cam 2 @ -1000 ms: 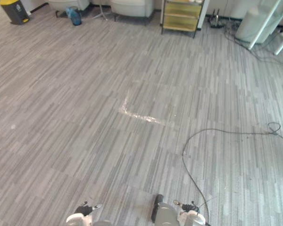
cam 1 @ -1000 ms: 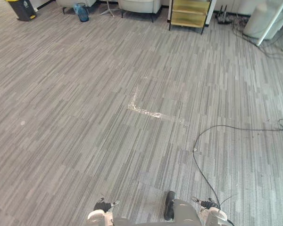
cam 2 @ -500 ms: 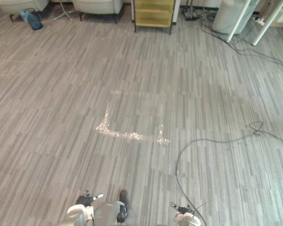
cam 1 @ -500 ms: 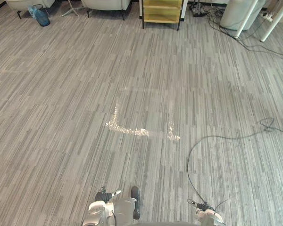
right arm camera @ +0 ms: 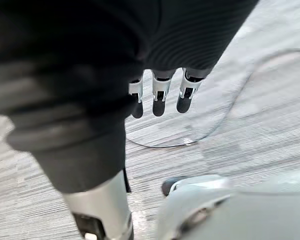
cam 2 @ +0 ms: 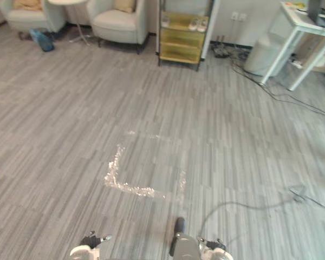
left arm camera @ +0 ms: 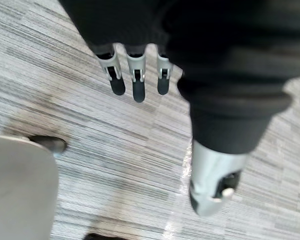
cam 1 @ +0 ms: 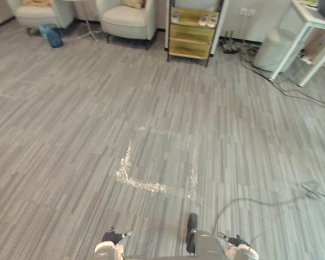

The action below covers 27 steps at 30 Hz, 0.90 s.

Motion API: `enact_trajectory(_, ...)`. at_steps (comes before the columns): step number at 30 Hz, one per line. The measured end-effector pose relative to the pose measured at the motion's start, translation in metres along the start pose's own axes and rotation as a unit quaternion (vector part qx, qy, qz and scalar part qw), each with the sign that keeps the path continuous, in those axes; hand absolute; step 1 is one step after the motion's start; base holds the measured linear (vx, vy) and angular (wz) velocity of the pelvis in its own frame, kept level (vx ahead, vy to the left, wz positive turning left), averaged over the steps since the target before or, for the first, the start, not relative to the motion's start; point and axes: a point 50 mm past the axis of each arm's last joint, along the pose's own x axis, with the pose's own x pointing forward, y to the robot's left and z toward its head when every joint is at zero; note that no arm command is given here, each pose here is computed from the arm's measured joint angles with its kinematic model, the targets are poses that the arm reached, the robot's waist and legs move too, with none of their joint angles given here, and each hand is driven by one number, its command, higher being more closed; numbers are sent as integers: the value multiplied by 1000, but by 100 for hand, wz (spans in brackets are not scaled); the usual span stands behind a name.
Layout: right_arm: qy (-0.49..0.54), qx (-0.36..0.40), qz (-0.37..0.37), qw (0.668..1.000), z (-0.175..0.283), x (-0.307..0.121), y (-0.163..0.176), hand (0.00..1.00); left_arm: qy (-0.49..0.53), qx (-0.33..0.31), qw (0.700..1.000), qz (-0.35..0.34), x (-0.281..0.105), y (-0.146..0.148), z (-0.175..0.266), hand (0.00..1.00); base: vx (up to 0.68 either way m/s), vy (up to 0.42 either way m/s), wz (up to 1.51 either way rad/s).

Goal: Pick up cushions and gather them together orderly.

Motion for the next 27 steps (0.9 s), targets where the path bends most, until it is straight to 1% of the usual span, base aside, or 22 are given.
enact_trajectory(2, 0, -5, 0, 1000, 0, 0, 1, 0, -10, -8, 1000, -4, 0, -4, 5, 0, 500, -164, 1)
enact_trajectory(5, -3, 0, 8, 1000, 4, 0, 9, 0, -32, 9, 999, -17, 0, -10, 15, 0, 526, -103, -11)
enact_trajectory(9, -11, 9, 7, 1000, 9, 0, 11, 0, -36, 4, 999, -22, 0, -13, 18, 0, 406, 82, -10)
enact_trajectory(12, 8, 13, 18, 1000, -7, -4, 22, 0, -38, 5, 999, -17, 2, -7, 22, 0, 544, 111, 9)
enact_trajectory(14, 6, 17, 32, 999, -8, -7, 32, 0, -43, -15, 999, -12, 2, -5, 25, 0, 436, 115, -27)
enact_trajectory(15, 3, 15, 36, 999, -7, -7, 33, 0, -43, -14, 999, -11, 2, -3, 25, 0, 361, 117, -46)
enact_trajectory(17, 1, 0, 37, 999, -7, -6, 29, 0, -18, -6, 1000, -19, 0, -5, 8, 0, 345, 115, -43)
enact_trajectory(18, -1, -6, 39, 999, -6, -6, 29, 0, -15, 0, 1000, -25, -1, -7, 6, 0, 379, 95, -21)
enact_trajectory(20, 0, -8, 51, 999, -6, -7, 35, 0, -19, 21, 999, -25, 2, 0, 13, 0, 354, 43, 8)
enact_trajectory(21, 3, -11, 47, 999, -9, -7, 31, 0, -13, 27, 999, -25, 2, 1, 11, 0, 360, 1, 27)
enact_trajectory(27, 0, -18, 49, 999, -7, -6, 30, 0, -1, 27, 1000, -14, 2, 9, 5, 0, 389, -127, 46)
